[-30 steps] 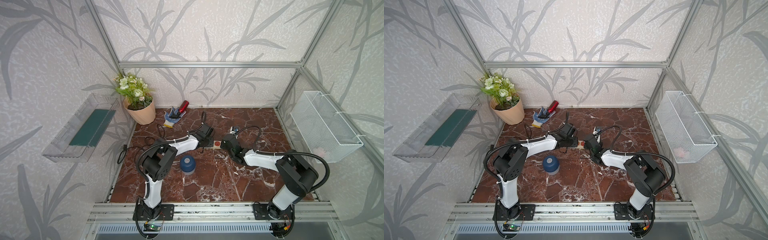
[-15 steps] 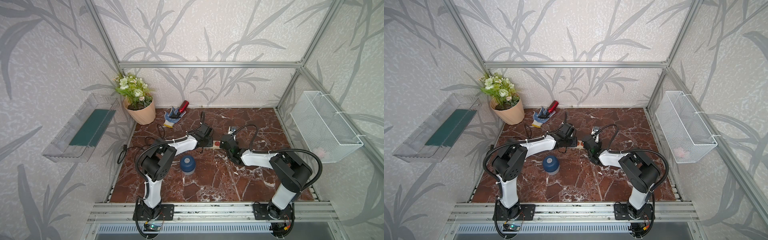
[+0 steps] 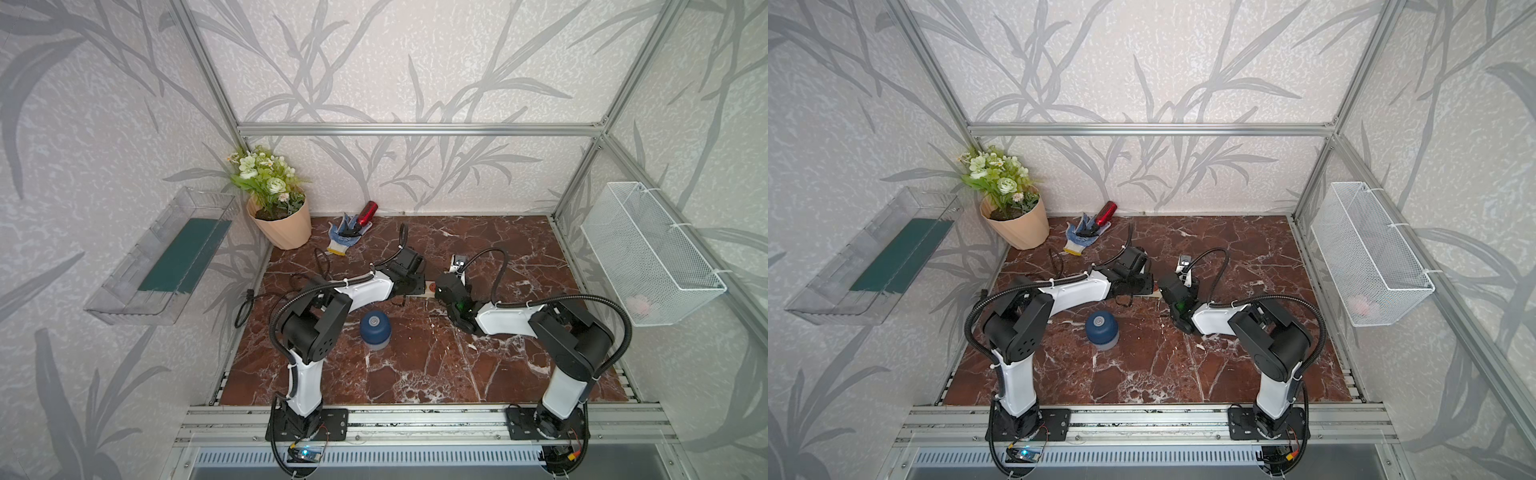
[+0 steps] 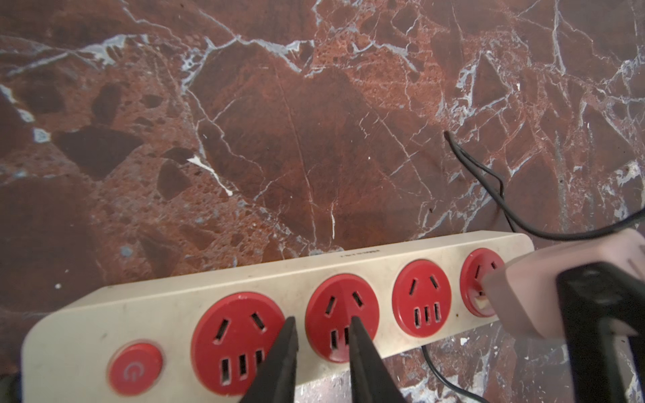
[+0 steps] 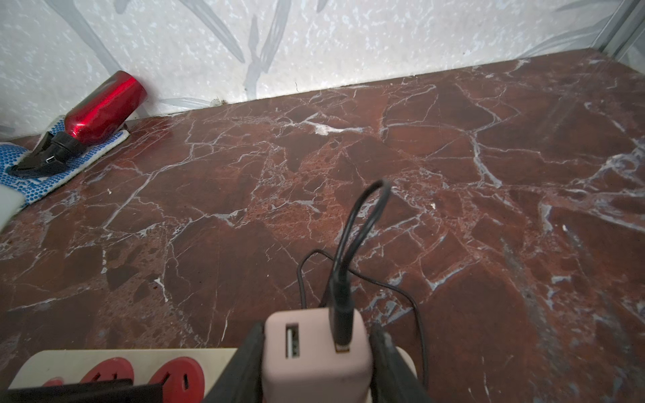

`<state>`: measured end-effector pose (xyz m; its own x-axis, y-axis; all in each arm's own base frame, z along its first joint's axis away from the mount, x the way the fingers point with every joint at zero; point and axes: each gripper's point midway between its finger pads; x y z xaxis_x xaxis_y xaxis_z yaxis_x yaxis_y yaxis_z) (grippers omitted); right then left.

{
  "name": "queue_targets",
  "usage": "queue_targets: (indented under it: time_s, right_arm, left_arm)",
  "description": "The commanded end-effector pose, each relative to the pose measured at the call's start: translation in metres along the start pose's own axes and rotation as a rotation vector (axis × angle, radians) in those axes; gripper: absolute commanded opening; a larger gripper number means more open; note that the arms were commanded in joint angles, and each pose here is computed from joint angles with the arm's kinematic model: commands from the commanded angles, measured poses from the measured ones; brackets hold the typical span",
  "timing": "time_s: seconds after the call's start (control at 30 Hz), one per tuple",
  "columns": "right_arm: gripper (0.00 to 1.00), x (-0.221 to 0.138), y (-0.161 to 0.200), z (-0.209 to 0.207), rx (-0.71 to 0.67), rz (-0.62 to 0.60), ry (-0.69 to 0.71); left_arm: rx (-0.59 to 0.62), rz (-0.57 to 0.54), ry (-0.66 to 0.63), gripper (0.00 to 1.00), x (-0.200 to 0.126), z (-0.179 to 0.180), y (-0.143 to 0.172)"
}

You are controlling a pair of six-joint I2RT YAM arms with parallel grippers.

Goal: Charge the cordless meat grinders
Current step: Insert the plug into the socket.

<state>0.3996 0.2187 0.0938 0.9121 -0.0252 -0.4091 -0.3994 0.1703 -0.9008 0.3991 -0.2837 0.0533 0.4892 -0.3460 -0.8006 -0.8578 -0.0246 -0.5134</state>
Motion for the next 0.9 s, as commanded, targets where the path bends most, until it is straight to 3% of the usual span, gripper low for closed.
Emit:
queue_targets:
  time_s: [0.0,0.5,0.87]
  right_arm:
    - [0.0,-0.004,0.0,-0.007,-0.03,-0.04,0.048]
    - [0.0,-0.008,-0.005,-0.018,-0.065,-0.091,0.113]
    - [0.0,-0.005,0.0,-0.009,-0.037,-0.058,0.069]
  left_arm:
    - [-0.026,0.068,-0.061,0.28,-0.001,0.02,0.021]
    - [-0.034,0.063,-0.061,0.28,-0.003,0.021,0.022]
    - [-0.041,0.07,-0.058,0.28,0.0,0.021,0.023]
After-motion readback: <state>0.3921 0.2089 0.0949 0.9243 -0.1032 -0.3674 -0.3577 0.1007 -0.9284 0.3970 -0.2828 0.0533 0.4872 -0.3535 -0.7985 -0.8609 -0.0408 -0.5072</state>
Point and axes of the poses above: each gripper's point midway between its finger pads, its own x axis out along the fingers, its own z axis along the line the jaws close on, y = z × x, and after that the axes turned 1 degree about x, right-handed
